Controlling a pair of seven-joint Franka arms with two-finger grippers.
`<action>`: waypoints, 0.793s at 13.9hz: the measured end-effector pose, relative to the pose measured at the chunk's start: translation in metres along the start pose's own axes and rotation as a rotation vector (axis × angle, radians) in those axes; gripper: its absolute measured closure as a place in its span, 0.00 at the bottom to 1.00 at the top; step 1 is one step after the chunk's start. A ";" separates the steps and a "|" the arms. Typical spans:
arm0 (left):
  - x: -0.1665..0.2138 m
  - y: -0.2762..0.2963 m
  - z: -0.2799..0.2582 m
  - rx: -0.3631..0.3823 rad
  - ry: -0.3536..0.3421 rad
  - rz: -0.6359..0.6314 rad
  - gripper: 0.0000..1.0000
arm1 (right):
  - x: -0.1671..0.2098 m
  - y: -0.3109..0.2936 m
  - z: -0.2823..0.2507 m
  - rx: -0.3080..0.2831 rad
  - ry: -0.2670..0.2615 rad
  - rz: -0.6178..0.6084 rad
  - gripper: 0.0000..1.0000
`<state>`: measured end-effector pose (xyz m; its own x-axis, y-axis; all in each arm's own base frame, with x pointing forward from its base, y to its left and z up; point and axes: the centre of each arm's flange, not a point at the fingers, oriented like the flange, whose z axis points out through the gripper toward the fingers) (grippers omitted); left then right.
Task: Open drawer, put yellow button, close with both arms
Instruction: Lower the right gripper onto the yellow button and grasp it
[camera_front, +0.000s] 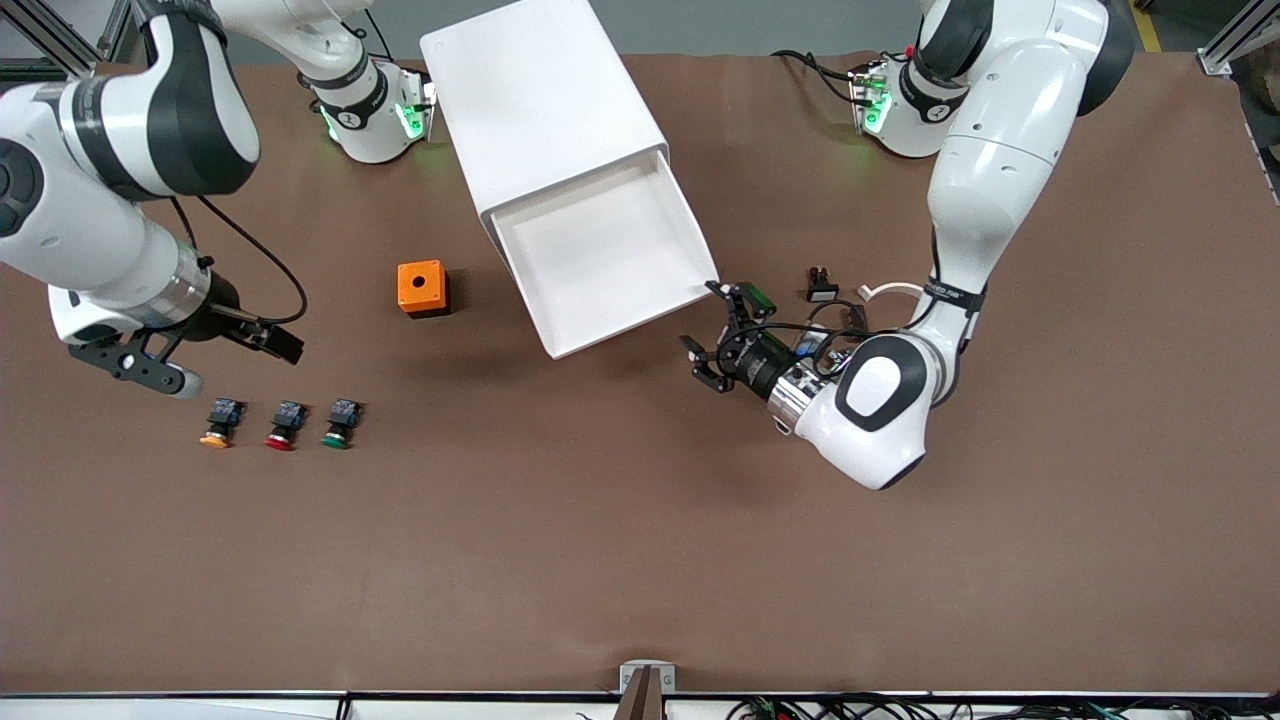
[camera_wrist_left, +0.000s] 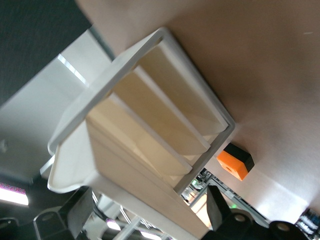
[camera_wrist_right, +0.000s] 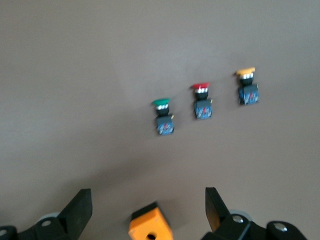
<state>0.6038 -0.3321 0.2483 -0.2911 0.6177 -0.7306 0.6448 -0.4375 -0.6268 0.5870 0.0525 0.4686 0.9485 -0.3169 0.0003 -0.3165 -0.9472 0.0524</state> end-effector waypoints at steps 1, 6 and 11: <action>0.000 -0.004 -0.007 -0.008 0.007 0.059 0.00 | 0.007 0.013 0.016 -0.001 0.018 -0.030 0.00; -0.010 -0.015 -0.030 -0.045 0.059 0.210 0.00 | 0.030 0.086 0.104 0.006 0.081 -0.143 0.00; -0.008 -0.013 -0.051 -0.115 0.188 0.342 0.00 | 0.052 0.157 0.192 -0.013 0.112 -0.231 0.00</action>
<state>0.6341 -0.2979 0.2762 0.0809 0.5627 -0.8227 0.7597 -0.5692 -0.3145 0.5834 -0.1225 0.2852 0.9916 -0.0844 0.0976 -0.0920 -0.9928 0.0768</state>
